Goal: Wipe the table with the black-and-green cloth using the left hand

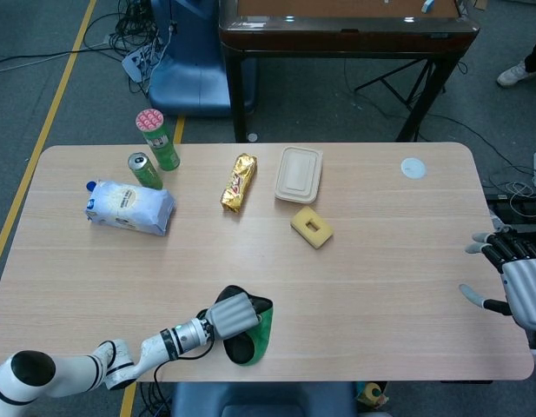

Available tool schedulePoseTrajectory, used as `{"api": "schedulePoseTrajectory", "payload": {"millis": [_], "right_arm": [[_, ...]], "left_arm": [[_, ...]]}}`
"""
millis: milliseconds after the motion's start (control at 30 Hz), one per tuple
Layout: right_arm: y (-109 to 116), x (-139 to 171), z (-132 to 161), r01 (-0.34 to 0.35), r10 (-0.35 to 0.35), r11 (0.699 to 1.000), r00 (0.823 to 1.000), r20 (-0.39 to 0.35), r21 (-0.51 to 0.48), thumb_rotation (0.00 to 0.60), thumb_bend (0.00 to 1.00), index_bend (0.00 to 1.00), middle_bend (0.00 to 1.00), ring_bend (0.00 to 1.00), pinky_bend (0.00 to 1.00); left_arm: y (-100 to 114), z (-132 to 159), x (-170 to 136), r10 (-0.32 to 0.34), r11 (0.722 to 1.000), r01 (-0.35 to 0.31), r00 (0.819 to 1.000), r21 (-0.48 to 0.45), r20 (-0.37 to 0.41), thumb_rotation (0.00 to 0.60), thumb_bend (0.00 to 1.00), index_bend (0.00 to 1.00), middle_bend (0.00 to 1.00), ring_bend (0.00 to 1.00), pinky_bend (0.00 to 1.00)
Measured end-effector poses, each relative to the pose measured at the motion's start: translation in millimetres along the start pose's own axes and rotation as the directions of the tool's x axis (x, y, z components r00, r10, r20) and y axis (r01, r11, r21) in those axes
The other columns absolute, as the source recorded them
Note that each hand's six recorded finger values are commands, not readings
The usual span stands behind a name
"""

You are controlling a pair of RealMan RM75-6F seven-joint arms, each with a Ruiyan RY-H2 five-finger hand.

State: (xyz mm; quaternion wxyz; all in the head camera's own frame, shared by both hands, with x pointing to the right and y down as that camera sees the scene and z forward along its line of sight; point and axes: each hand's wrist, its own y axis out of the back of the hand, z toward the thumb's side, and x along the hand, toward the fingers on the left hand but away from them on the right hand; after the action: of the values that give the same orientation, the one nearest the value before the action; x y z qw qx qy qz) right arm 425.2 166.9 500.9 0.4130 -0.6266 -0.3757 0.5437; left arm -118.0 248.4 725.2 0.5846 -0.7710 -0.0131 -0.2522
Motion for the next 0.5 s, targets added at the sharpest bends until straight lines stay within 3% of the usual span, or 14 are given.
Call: {"api": "schedulePoseTrajectory", "payload": {"millis": [200,500], "right_arm": [[0,-1,0,0.001,-0.001,1.000,1.000,-0.002,0.000,0.600,0.24,0.36,0.28,0.21,0.24],[1,0,1,0.004,-0.004,1.000,1.000,-0.003,-0.004,0.600,0.24,0.36,0.28,0.21,0.24]], "left_arm": [[-4,3,5,-0.012,0.998,0.012,1.000,0.055,0.005,0.600,0.20,0.62,0.67,0.65,0.88],[-21,-47,0,-0.075,0.986,0.092,0.990,0.137,-0.123,0.600,0.20,0.62,0.67,0.65,0.88]]}}
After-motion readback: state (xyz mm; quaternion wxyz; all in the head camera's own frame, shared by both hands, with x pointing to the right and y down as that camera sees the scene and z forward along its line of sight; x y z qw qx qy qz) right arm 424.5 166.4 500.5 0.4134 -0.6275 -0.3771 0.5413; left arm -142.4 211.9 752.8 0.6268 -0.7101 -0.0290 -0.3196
